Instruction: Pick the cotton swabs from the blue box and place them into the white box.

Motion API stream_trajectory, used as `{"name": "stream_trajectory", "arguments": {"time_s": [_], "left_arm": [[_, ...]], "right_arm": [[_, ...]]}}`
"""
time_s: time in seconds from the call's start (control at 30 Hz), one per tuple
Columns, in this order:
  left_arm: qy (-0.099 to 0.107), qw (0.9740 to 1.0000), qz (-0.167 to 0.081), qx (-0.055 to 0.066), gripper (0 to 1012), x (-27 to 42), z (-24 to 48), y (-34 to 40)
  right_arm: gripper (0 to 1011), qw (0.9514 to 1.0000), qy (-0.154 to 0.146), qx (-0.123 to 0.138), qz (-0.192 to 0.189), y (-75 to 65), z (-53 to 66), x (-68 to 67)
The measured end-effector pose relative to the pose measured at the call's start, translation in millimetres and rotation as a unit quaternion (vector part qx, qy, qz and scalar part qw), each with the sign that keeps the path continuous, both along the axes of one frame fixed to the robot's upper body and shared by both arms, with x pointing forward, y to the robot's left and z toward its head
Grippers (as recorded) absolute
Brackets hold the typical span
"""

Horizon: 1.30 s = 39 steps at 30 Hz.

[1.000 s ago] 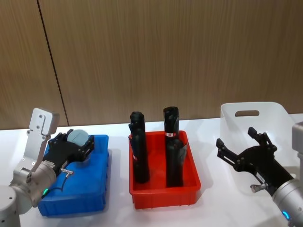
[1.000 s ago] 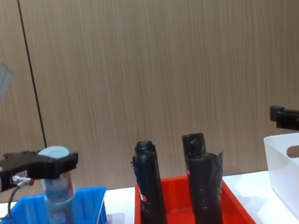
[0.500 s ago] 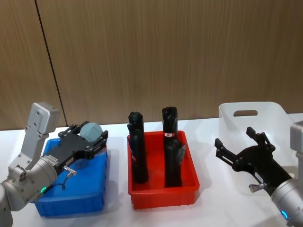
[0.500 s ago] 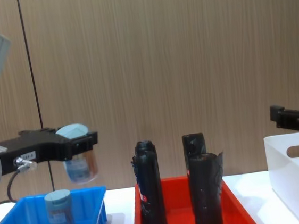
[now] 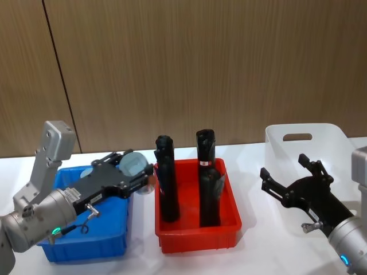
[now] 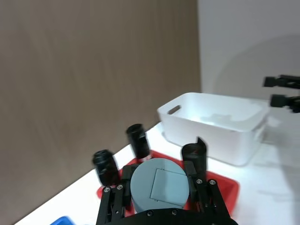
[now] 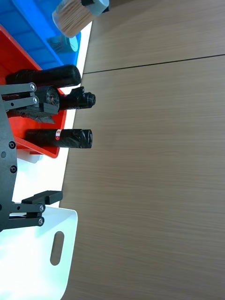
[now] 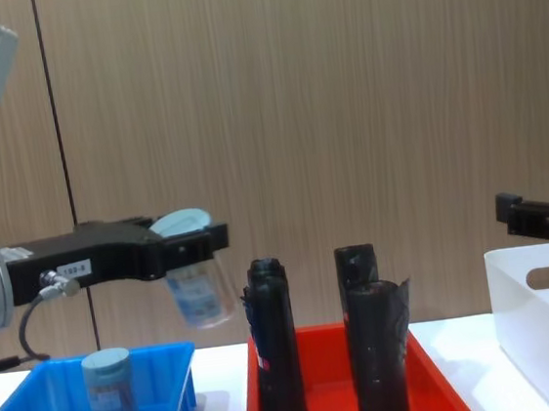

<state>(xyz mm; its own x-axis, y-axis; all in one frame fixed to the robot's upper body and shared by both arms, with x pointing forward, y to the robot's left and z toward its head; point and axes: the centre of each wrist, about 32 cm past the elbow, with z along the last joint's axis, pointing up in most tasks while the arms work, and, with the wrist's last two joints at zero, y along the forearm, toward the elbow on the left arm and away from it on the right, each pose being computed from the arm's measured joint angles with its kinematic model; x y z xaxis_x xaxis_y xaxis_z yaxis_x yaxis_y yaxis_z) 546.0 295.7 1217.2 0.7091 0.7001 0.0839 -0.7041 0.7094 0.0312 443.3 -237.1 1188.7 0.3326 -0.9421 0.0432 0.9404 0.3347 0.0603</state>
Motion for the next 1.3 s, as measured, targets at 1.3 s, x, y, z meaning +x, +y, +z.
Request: {"name": "stream_trajectory", "arguments": {"time_s": [1.3], "left_arm": [[0.057,0.9747,-0.208,-0.059,671,20.9,13.6,-18.7]], "right_arm": [[1002,1.0,0.0,0.0,0.0,0.0,0.0,0.0]]}}
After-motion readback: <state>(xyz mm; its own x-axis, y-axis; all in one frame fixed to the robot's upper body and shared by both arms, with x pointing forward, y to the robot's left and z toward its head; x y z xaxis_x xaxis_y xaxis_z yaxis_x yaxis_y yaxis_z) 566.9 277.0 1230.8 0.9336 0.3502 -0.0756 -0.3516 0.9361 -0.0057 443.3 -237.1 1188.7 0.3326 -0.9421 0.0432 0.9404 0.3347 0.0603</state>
